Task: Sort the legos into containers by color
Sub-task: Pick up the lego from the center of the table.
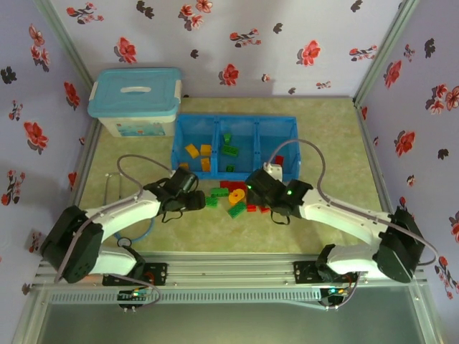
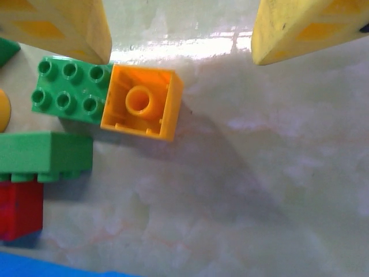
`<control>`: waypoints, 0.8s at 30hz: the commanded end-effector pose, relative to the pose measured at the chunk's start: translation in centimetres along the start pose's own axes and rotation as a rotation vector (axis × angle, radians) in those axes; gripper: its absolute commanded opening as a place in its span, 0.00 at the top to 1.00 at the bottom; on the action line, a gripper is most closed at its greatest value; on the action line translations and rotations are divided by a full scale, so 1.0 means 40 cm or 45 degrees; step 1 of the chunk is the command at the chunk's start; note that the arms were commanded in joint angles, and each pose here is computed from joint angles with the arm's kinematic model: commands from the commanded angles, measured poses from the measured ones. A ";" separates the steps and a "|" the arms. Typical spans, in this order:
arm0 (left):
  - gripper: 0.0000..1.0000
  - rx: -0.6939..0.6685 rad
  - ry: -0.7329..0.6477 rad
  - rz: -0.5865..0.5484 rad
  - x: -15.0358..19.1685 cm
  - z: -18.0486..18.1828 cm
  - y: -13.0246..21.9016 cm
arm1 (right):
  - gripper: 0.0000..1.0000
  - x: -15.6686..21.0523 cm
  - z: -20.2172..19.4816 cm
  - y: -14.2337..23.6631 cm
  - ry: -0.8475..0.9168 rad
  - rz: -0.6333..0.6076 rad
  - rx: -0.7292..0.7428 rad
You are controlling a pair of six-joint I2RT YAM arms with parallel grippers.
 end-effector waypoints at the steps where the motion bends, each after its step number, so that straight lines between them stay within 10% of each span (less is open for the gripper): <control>1: 0.36 0.039 -0.053 -0.006 -0.038 -0.025 -0.013 | 0.31 0.005 -0.024 0.006 -0.131 -0.055 -0.037; 24: 0.64 -0.046 0.003 0.113 0.025 0.040 -0.104 | 0.35 0.062 -0.115 0.003 -0.242 -0.068 -0.062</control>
Point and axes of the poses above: each hand's point on the last joint's axis, 136 mm out from that joint toward the fingers, its own y axis back along the fingers, its own z axis along the line the jaws close on, x = y × z, the point moved 1 cm from there along y, back along the fingers, and after that the axes turned 10 degrees about -y, right-handed, at the moved point
